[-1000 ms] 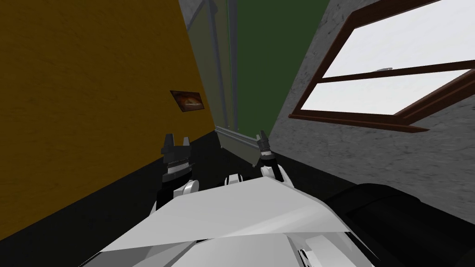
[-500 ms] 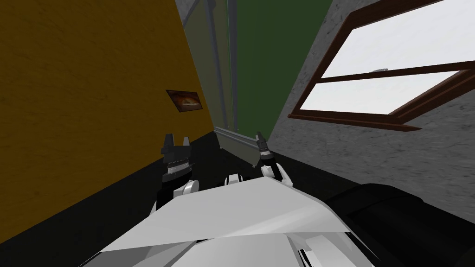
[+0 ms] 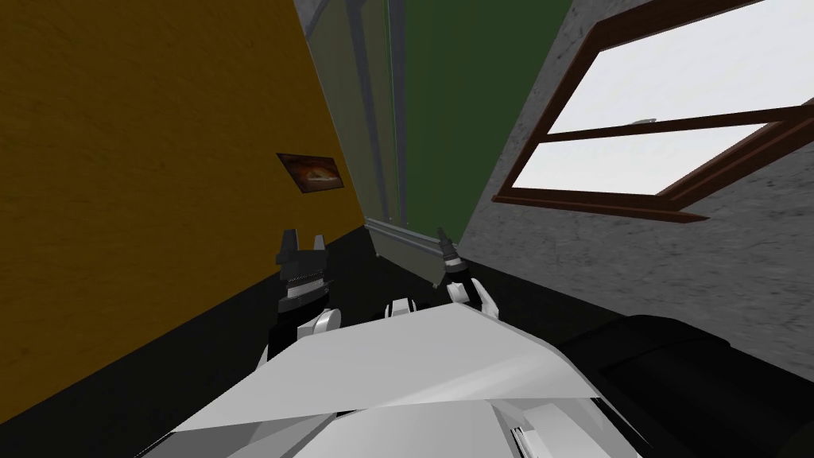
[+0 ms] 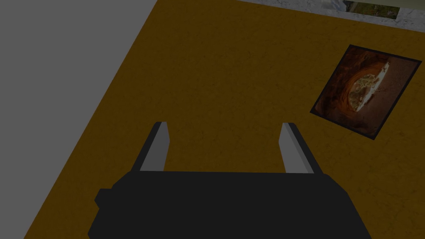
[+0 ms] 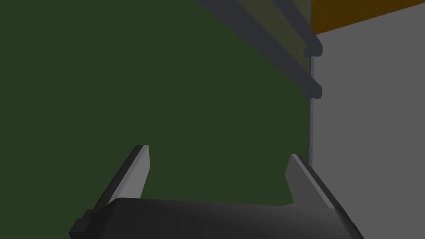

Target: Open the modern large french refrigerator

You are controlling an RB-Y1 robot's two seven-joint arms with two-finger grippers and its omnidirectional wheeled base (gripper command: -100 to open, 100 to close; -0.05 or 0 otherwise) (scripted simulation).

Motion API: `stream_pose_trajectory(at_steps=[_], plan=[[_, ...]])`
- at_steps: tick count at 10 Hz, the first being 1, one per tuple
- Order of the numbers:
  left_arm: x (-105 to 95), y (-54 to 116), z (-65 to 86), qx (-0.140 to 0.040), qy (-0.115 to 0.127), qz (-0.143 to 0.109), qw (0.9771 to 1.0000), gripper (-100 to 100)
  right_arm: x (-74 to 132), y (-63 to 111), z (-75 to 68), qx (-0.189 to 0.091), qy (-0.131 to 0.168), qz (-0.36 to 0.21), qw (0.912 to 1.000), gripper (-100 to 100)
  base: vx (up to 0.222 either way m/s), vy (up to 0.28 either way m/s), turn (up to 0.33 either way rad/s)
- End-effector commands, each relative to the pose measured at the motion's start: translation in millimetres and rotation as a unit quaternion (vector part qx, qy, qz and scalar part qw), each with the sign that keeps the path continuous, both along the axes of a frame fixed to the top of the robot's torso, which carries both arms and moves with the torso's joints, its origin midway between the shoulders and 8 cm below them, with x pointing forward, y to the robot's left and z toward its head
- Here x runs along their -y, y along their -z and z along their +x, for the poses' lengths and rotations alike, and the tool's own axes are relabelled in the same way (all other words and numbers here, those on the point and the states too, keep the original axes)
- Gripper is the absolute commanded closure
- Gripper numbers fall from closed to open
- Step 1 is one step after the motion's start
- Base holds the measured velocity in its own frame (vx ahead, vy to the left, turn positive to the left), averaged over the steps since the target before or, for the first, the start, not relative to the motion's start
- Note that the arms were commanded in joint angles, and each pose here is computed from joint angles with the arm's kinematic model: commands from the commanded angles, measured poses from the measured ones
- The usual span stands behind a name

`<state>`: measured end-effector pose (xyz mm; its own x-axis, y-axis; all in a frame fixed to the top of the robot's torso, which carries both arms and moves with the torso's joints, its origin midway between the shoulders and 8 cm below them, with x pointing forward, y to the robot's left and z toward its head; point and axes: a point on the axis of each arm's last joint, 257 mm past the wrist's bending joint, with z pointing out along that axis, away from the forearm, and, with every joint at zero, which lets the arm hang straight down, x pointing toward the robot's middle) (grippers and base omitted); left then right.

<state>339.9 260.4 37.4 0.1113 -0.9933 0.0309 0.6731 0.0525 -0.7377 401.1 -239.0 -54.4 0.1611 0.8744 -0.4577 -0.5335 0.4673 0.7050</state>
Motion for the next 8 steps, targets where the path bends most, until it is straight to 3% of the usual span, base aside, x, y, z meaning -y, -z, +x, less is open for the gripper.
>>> stream_pose_trajectory(at_steps=[1,8], plan=[[0.0,0.0,0.0,0.0,0.0,0.0,1.0,0,-1,6.6,5.0,0.003,0.016,-0.038,0.9991,-100,0.045,0.027,-0.043],[0.0,0.0,0.0,0.0,0.0,0.0,1.0,0,-2,24.2,20.3,0.012,0.055,-0.126,0.9904,-100,0.036,0.028,-0.05]])
